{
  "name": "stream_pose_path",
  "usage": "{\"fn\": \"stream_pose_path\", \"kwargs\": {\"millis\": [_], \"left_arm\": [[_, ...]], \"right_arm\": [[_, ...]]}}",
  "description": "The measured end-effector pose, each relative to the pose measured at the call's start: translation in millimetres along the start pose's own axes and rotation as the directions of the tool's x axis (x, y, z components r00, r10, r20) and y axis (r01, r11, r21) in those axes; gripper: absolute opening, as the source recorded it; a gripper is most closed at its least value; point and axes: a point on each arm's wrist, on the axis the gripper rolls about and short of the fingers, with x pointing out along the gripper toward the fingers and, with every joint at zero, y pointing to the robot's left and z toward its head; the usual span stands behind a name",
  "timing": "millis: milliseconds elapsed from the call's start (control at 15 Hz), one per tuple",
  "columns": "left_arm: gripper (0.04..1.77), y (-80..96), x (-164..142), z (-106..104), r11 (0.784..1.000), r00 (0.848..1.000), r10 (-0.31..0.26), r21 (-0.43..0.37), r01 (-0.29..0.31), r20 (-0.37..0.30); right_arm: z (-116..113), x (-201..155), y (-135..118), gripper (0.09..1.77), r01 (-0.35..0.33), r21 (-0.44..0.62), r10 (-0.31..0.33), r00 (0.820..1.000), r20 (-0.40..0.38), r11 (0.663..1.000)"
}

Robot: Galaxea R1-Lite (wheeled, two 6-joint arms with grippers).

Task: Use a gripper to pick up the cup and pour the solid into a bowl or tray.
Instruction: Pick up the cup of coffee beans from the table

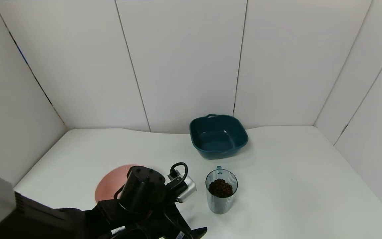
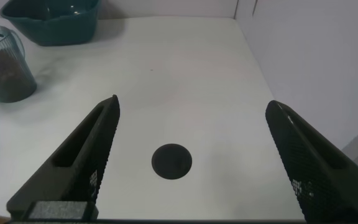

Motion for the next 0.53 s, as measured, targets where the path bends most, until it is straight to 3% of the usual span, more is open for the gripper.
{"fn": "stream_pose_path", "kwargs": {"millis": [533], "left_arm": [[1.72, -5.5, 41, 13, 0.999, 0.997, 0.016, -0.033, -0.013, 0.074]], "right_arm": [[0, 0, 0, 1.71, 0.0, 0.0, 0.0, 1.0, 0.0, 1.0]]}}
